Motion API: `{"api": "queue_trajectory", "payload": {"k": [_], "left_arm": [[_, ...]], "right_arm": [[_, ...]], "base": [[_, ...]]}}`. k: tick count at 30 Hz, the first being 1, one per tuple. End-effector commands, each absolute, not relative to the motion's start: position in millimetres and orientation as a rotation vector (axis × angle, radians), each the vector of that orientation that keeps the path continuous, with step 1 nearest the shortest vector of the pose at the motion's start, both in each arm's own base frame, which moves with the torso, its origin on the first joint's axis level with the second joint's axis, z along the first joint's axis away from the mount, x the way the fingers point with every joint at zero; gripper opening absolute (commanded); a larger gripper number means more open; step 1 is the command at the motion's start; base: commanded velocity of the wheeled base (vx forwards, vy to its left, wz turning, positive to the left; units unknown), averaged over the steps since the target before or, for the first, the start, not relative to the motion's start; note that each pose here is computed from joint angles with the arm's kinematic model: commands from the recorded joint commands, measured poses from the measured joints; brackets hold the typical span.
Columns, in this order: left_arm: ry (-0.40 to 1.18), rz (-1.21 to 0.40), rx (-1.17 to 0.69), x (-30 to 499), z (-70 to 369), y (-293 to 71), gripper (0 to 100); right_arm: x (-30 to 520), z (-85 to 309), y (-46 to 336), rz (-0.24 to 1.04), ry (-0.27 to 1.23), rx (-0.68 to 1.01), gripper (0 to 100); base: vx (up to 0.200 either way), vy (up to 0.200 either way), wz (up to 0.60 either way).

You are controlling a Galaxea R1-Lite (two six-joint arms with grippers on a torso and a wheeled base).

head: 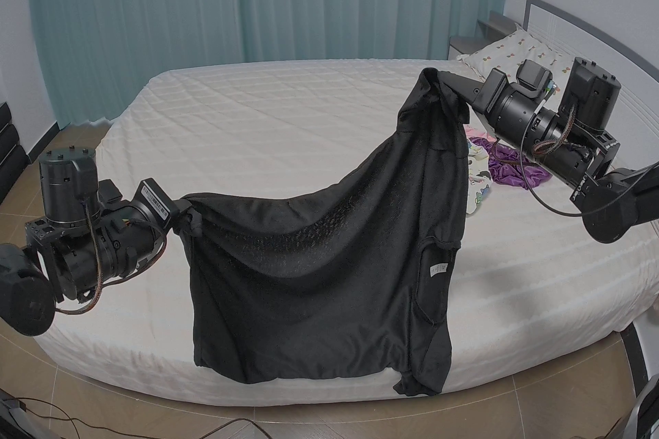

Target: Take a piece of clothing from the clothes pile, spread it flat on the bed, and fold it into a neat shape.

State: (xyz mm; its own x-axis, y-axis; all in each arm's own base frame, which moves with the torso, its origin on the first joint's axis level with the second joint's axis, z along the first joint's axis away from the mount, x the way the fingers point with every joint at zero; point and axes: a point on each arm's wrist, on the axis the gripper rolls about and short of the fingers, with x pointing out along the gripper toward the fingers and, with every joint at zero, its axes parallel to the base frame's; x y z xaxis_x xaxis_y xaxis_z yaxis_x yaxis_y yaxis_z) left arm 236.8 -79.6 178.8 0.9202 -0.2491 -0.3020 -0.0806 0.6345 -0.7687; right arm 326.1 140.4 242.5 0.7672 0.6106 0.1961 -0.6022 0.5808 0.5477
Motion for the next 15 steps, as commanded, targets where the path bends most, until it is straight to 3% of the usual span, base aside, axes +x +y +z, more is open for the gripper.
{"api": "queue_trajectory", "payload": {"k": [1, 15], "left_arm": [[0.431, -0.052, -0.881, 260, 163, -79, 0], [0.501, 0.045, -0.870, 322, 123, -81, 0]], "right_arm": [[333, 229, 146, 0.684, 0.049, 0.634, 0], [374, 191, 162, 0.645, 0.118, 0.636, 0]], "base": [[0.200, 0.000, 0.00], [0.200, 0.000, 0.00]]}}
